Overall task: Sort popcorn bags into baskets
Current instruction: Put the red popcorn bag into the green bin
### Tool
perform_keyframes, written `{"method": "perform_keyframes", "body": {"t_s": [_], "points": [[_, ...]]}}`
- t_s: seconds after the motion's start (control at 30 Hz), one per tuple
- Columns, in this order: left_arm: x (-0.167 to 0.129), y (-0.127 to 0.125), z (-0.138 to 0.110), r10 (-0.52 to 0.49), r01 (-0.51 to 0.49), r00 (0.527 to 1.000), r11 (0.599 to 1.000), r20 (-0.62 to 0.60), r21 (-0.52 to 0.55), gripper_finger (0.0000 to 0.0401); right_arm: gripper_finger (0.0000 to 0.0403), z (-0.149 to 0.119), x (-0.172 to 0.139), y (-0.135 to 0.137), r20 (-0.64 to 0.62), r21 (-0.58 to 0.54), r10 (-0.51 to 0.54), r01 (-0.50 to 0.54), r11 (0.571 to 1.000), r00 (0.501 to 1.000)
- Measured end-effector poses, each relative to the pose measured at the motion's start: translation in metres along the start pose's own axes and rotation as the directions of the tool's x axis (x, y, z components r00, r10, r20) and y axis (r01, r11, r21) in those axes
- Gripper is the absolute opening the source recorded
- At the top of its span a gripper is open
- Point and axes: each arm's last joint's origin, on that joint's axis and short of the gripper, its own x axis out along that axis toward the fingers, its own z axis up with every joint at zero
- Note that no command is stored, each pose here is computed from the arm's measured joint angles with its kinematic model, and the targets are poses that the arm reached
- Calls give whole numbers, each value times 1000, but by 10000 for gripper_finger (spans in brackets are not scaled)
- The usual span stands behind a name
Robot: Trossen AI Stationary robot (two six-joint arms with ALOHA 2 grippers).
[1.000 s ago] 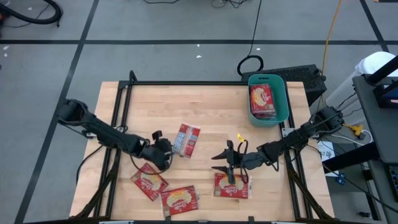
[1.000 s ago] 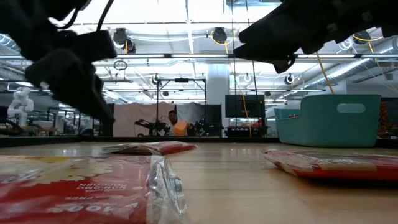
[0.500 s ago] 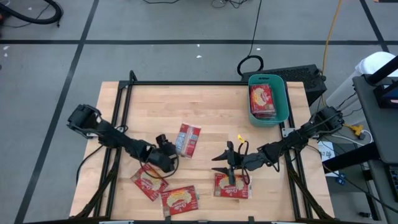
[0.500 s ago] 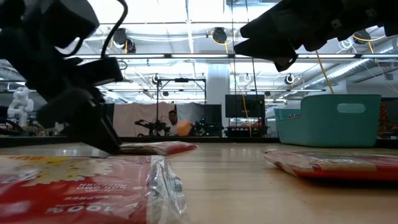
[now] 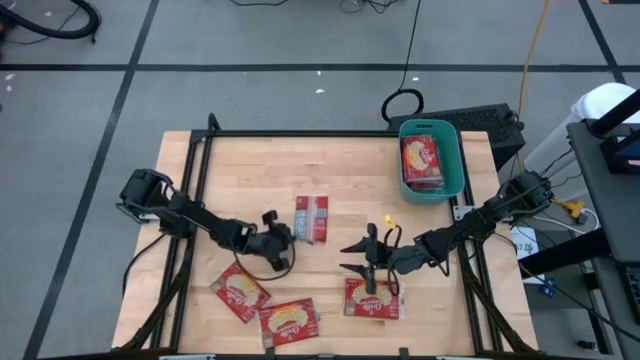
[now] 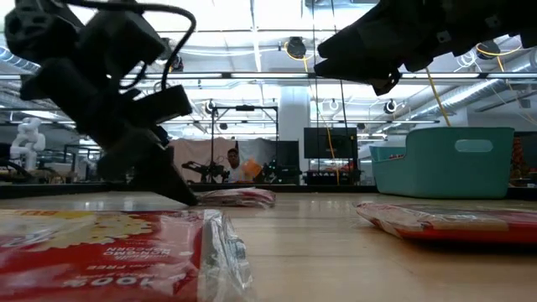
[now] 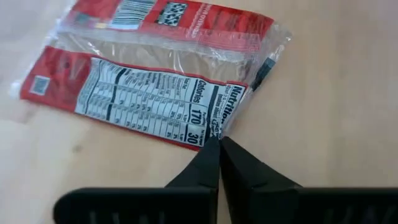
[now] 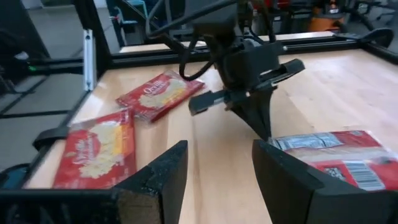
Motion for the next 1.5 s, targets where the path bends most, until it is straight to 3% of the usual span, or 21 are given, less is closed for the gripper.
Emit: {"method": "perform_keyframes", "body": {"t_s": [0.23,0.5,0.73,1.1,1.3,1.5], "points": [[-18,16,29,2,5,990,999,142,-52,5,171,-1,1,-4,0,-142,-63,63,988,998],[-52,28,55,-19,52,955,993,295,-103,3,176,3,7,-18,12,-391,-139,133,911,990],[-68,34,64,-67,107,936,989,346,-98,2,207,7,14,-38,17,-389,-220,209,897,975],[-67,38,66,-79,126,934,986,350,-113,2,243,1,31,-68,-52,-299,-128,107,948,990],[-67,38,67,-87,137,932,983,353,-120,1,203,-19,53,-82,-19,-248,-160,150,957,987],[-67,38,67,-88,138,930,983,357,-118,1,94,-22,58,-93,-11,-191,-191,185,964,982]]}}
